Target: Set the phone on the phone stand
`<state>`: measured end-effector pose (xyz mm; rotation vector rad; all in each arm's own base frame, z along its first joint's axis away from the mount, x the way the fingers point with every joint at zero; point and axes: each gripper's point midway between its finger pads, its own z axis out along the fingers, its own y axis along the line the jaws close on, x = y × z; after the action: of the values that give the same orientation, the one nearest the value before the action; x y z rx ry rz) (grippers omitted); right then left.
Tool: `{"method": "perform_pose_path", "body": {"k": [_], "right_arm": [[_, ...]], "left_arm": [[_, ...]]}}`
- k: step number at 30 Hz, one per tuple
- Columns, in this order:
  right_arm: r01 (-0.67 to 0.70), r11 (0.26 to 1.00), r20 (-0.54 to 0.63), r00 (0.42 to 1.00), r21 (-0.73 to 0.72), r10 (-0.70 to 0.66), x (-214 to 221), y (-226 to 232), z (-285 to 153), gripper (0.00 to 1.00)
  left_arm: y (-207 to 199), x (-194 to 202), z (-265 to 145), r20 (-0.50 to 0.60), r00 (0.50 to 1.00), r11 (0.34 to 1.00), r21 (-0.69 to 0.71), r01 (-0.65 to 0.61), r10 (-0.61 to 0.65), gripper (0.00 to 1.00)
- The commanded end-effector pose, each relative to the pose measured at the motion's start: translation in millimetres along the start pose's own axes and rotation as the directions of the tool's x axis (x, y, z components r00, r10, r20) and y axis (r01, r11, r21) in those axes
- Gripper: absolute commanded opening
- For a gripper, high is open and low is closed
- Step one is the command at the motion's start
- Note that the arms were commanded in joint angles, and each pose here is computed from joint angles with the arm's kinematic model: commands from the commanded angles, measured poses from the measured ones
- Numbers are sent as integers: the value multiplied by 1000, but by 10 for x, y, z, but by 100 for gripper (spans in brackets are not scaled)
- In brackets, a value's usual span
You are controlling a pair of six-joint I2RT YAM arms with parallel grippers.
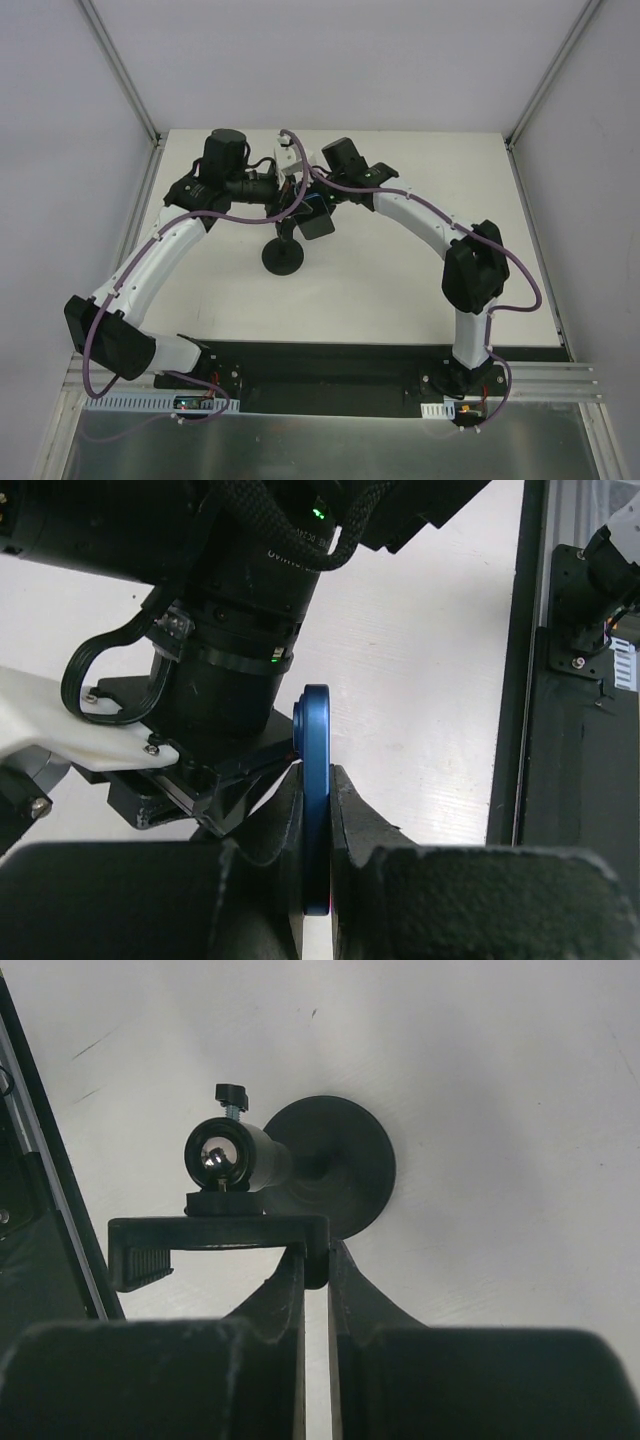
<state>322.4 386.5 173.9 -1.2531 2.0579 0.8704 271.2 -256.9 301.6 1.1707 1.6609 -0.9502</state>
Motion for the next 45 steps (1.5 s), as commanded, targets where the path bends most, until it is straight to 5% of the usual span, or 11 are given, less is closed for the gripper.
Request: {"method": "perform_pose_path", "body": {"k": [1, 18, 39, 45], "right_arm": [[104, 991, 86, 992, -79, -97, -261, 290, -259, 1], [170, 980, 110, 981, -103, -159, -275, 335, -329, 1], [166, 975, 184, 973, -145, -138, -331, 321, -400, 0], [94, 989, 184, 980, -115, -71, -423, 264, -409, 1]], "left_arm": [[184, -37, 27, -20, 992, 992, 2, -127, 127, 0], [569, 401, -1, -202, 974, 987, -105, -125, 102, 0], [465, 421, -172, -165, 973, 972, -140, -188, 164, 0], [217, 212, -196, -74, 984, 984, -70, -166, 161, 0]]}}
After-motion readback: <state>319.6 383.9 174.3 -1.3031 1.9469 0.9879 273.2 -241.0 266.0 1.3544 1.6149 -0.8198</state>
